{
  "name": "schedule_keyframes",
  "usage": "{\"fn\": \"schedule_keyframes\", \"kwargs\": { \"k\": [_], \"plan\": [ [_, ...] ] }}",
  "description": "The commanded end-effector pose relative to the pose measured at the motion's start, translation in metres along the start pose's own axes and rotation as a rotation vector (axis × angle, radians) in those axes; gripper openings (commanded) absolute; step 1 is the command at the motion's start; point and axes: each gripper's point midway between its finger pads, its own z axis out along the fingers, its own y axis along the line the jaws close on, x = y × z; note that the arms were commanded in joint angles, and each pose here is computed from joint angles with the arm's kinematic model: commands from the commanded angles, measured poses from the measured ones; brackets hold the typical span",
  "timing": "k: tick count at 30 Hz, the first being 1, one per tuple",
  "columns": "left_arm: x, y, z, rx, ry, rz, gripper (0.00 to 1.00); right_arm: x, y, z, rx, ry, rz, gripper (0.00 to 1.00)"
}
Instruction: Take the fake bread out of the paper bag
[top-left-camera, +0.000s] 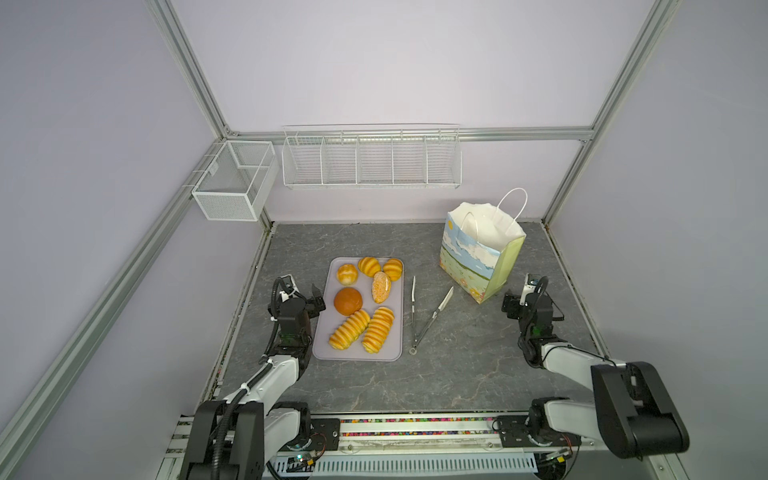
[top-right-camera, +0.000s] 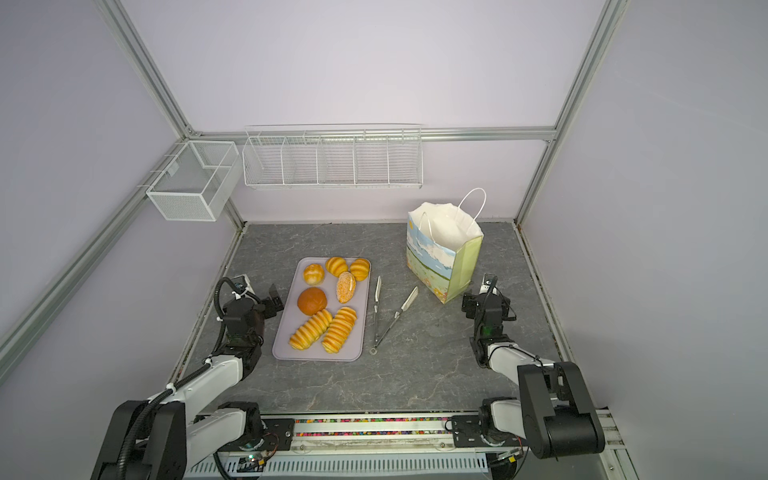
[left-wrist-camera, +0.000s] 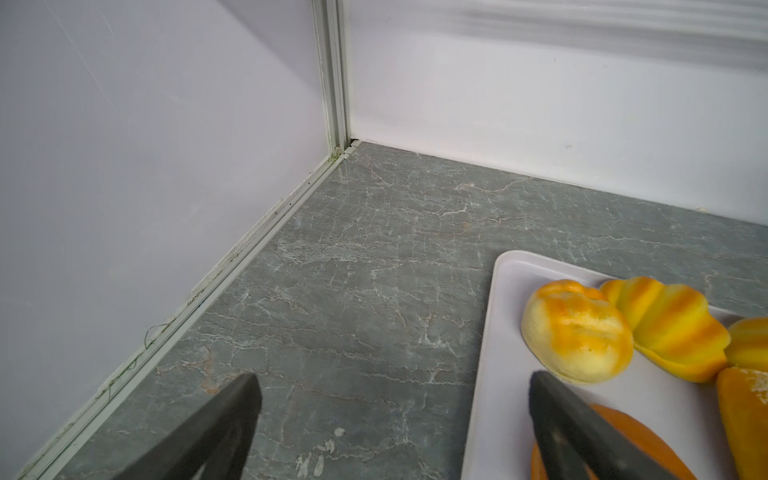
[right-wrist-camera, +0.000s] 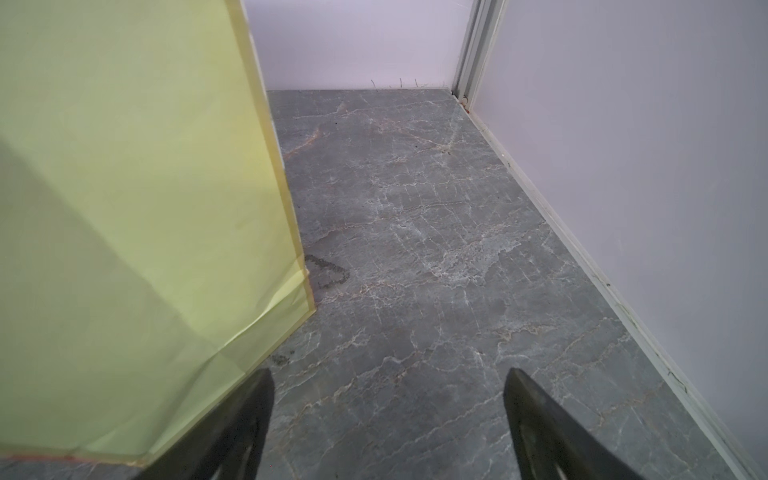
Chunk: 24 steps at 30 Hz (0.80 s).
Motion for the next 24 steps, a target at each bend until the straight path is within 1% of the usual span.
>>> {"fn": "schedule_keyframes", "kwargs": {
  "k": [1,5,7,11,14,17,20,22,24],
  "plan": [
    [-0.013,0.003,0.003,-0.012,-0.096,0.012,1.0,-0.025,0.005,0.004,-0.058,-0.09,-0.004,0.89],
    [-0.017,0.001,0.011,-0.004,-0.128,0.024,1.0,-0.025,0.004,0.011,-0.086,-0.127,0.001,0.89],
    [-0.017,0.002,0.015,0.002,-0.139,0.02,0.99,-0.019,0.006,0.017,-0.109,-0.111,0.012,0.89],
    [-0.009,0.005,0.025,0.007,-0.14,-0.02,0.99,-0.01,0.017,0.022,-0.17,-0.111,-0.008,0.89],
    [0.0,0.007,0.033,0.006,-0.131,-0.028,1.0,-0.007,0.018,0.028,-0.174,-0.106,-0.011,0.89],
    [0.004,0.004,0.041,0.014,-0.137,-0.016,1.0,-0.004,0.018,0.034,-0.165,-0.045,-0.016,0.88],
    [0.007,0.003,0.048,0.004,-0.068,-0.015,0.99,-0.005,0.018,0.034,-0.166,-0.053,-0.016,0.88],
    [0.007,0.002,0.056,-0.007,-0.052,0.001,0.99,-0.005,0.019,0.034,-0.166,-0.051,-0.018,0.88],
    [0.008,0.0,0.057,0.0,-0.036,0.004,0.99,-0.005,0.019,0.034,-0.167,-0.052,-0.018,0.88]
  ]
}}
